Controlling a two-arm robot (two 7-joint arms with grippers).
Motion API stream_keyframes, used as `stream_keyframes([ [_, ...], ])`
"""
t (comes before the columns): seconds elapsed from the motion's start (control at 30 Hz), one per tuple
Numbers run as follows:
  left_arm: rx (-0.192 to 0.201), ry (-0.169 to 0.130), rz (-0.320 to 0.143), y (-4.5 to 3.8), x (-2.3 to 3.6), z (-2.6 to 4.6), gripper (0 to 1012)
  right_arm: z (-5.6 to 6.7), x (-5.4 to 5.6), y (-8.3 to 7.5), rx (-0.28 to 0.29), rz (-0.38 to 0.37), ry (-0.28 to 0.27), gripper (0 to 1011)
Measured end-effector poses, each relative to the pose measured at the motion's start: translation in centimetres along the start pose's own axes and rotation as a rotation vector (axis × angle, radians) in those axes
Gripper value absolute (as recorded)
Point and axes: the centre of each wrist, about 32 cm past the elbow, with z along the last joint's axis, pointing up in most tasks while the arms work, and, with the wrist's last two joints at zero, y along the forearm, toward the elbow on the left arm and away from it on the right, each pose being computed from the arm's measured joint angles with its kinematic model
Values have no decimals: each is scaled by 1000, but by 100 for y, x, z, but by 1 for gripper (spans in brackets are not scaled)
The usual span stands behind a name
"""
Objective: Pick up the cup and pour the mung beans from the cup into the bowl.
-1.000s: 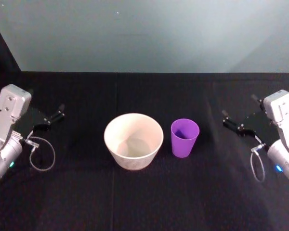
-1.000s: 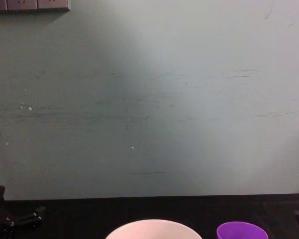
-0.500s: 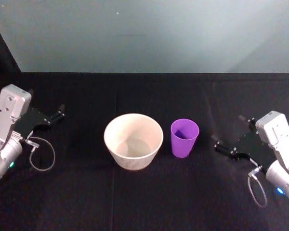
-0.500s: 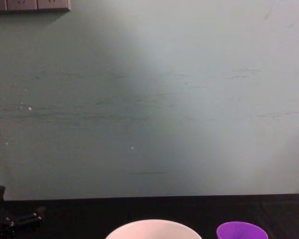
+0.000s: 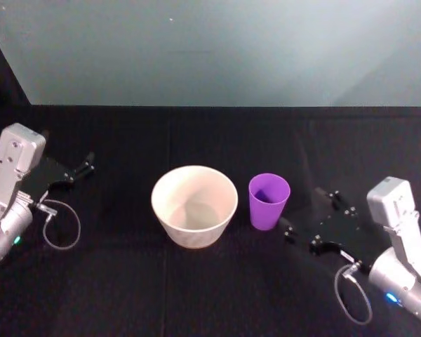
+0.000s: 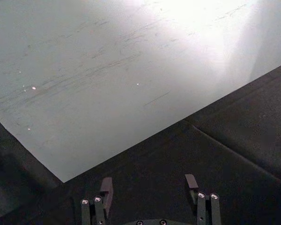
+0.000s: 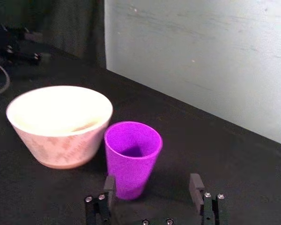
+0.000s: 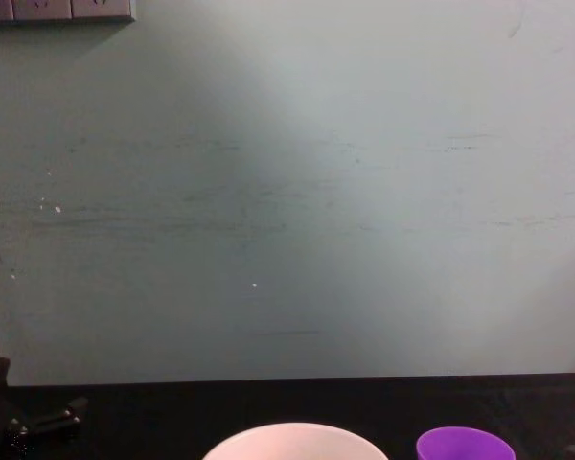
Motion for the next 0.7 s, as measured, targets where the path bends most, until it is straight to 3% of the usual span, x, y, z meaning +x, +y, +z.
stream_keyframes([
  [0.37, 0, 0, 0, 0, 0, 0, 1000, -97, -98, 233, 48, 44, 112, 1002],
  [0.7, 0, 0, 0, 0, 0, 0, 1000, -152, -176, 398, 65, 40, 160, 1002],
])
